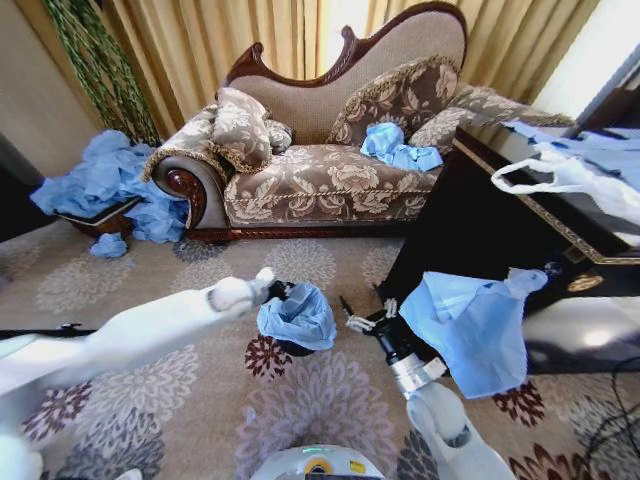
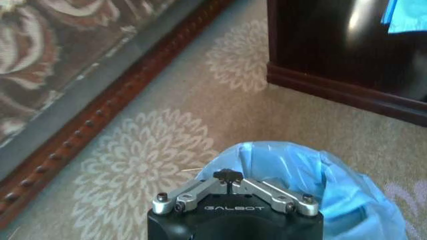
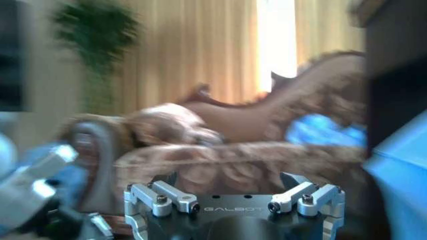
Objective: Place a garbage bag over the trash bin.
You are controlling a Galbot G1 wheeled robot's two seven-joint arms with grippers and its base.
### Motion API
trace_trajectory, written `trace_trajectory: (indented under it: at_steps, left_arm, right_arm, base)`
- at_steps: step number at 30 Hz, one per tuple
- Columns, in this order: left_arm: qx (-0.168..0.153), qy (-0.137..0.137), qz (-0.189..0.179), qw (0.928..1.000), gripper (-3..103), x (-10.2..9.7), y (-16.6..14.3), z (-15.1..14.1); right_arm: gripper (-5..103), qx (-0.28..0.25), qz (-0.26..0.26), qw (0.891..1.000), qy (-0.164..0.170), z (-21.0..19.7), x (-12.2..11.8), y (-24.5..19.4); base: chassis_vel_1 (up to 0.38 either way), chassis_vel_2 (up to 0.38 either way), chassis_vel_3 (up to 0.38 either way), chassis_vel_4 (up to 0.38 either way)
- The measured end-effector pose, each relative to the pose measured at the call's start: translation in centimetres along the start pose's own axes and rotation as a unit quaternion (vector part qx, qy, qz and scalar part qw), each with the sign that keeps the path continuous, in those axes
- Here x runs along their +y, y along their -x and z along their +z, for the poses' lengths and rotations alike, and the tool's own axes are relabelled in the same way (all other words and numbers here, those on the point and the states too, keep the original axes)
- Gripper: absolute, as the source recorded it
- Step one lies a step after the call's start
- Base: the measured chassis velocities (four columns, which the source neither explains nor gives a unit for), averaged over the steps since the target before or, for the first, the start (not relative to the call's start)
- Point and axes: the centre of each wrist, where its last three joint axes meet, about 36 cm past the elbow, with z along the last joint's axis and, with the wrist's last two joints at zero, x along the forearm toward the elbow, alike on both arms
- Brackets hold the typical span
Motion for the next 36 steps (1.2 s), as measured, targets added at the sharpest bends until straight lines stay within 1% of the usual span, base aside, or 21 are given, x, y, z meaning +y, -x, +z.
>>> trace_trajectory:
  at_steps: [1,3,5,6,9,10,11,13,14,18,19,21,22,24,25,26,28,31,32,33,36]
  left_arm:
    - [0.000,0.000,0.000,1.0000,0,0.0,0.0,0.0]
    - [0.023,-0.005,0.013,0.9996,0,-0.1,1.2,-1.3]
    - [0.047,-0.003,0.026,0.9985,0,-0.5,1.9,-2.4]
    - [0.047,-0.003,0.026,0.9985,0,-0.5,1.9,-2.4]
    - [0.081,0.004,0.035,0.9961,0,-1.4,3.4,-2.4]
    - [0.091,0.000,0.037,0.9951,0,-1.7,4.0,-2.3]
    - [0.091,0.000,0.037,0.9951,0,-1.7,4.0,-2.3]
    - [0.114,-0.003,0.042,0.9926,0,-2.8,5.5,-1.8]
    - [0.114,-0.003,0.042,0.9926,0,-2.8,5.5,-1.8]
    - [0.140,-0.013,0.049,0.9889,0,-5.0,9.7,-1.0]
    - [0.140,-0.013,0.049,0.9889,0,-5.0,9.7,-1.0]
    - [0.154,-0.013,0.041,0.9871,0,-5.8,12.6,-0.6]
    - [0.154,-0.013,0.041,0.9871,0,-5.8,12.6,-0.6]
    - [0.172,-0.012,0.031,0.9845,0,-6.0,14.3,0.9]
    - [0.172,-0.012,0.031,0.9845,0,-6.0,14.3,0.9]
    - [0.179,-0.016,0.025,0.9834,0,-5.8,14.8,1.7]
    - [0.180,-0.023,0.023,0.9832,0,-5.6,14.8,2.1]
    - [0.184,-0.038,0.018,0.9820,0,-4.6,14.4,3.7]
    - [0.184,-0.048,0.018,0.9816,0,-4.5,14.3,4.1]
    - [0.184,-0.048,0.018,0.9816,0,-4.5,14.3,4.1]
    - [0.185,-0.062,0.014,0.9806,0,-4.1,14.2,5.0]
  right_arm:
    - [100,0.000,0.000,1.000,0.000,0.0,0.0,0.0]
    - [100,0.013,0.042,0.999,0.014,-0.1,0.3,-0.7]
    - [100,0.018,0.057,0.998,0.017,-0.1,0.4,-1.4]
    - [100,0.018,0.057,0.998,0.017,-0.1,0.4,-1.4]
    - [100,0.018,0.060,0.998,0.018,-0.1,0.3,-1.9]
    - [100,0.017,0.060,0.998,0.018,0.0,0.3,-2.0]
    - [100,0.017,0.060,0.998,0.018,0.0,0.3,-2.0]
    - [100,0.017,0.060,0.998,0.016,0.1,0.1,-2.1]
    - [100,0.017,0.060,0.998,0.016,0.1,0.1,-2.1]
    - [100,0.019,0.054,0.998,0.016,0.2,0.0,-2.8]
    - [100,0.019,0.054,0.998,0.016,0.2,0.0,-2.8]
    - [100,0.025,0.044,0.999,0.015,0.1,0.0,-3.5]
    - [100,0.025,0.044,0.999,0.015,0.1,0.0,-3.5]
    - [100,0.027,0.045,0.999,0.014,0.1,-0.4,-3.8]
    - [100,0.027,0.045,0.999,0.014,0.1,-0.4,-3.8]
    - [100,0.029,0.048,0.998,0.012,0.0,-0.7,-3.9]
    - [100,0.030,0.050,0.998,0.011,0.0,-1.1,-4.1]
    - [100,0.034,0.052,0.998,0.009,0.1,-1.6,-4.1]
    - [100,0.035,0.052,0.998,0.009,0.2,-1.6,-4.1]
    - [100,0.035,0.052,0.998,0.009,0.2,-1.6,-4.1]
    - [100,0.039,0.047,0.998,0.013,0.5,-1.3,-3.8]
  base:
    - [0.000,0.000,0.000,0.000]
    - [0.000,0.000,0.000,0.000]
    - [0.000,0.000,0.000,0.000]
    - [0.000,0.000,0.000,0.000]
    - [0.000,0.000,0.000,0.000]
    - [0.000,0.000,0.000,0.000]
    - [0.000,0.000,0.000,0.000]
    - [0.000,0.000,0.000,0.000]
    - [0.000,0.000,0.000,0.000]
    - [0.000,0.000,0.000,0.000]
    - [0.000,0.000,0.000,0.000]
    - [0.000,0.000,0.000,0.000]
    - [0.000,0.000,0.000,0.000]
    - [0.000,0.000,0.000,0.000]
    - [0.000,0.000,0.000,0.000]
    - [0.000,0.000,0.000,0.000]
    - [0.000,0.000,0.000,0.000]
    - [0.000,0.000,0.000,0.000]
    - [0.000,0.000,0.000,0.000]
    - [0.000,0.000,0.000,0.000]
    - [0.000,0.000,0.000,0.000]
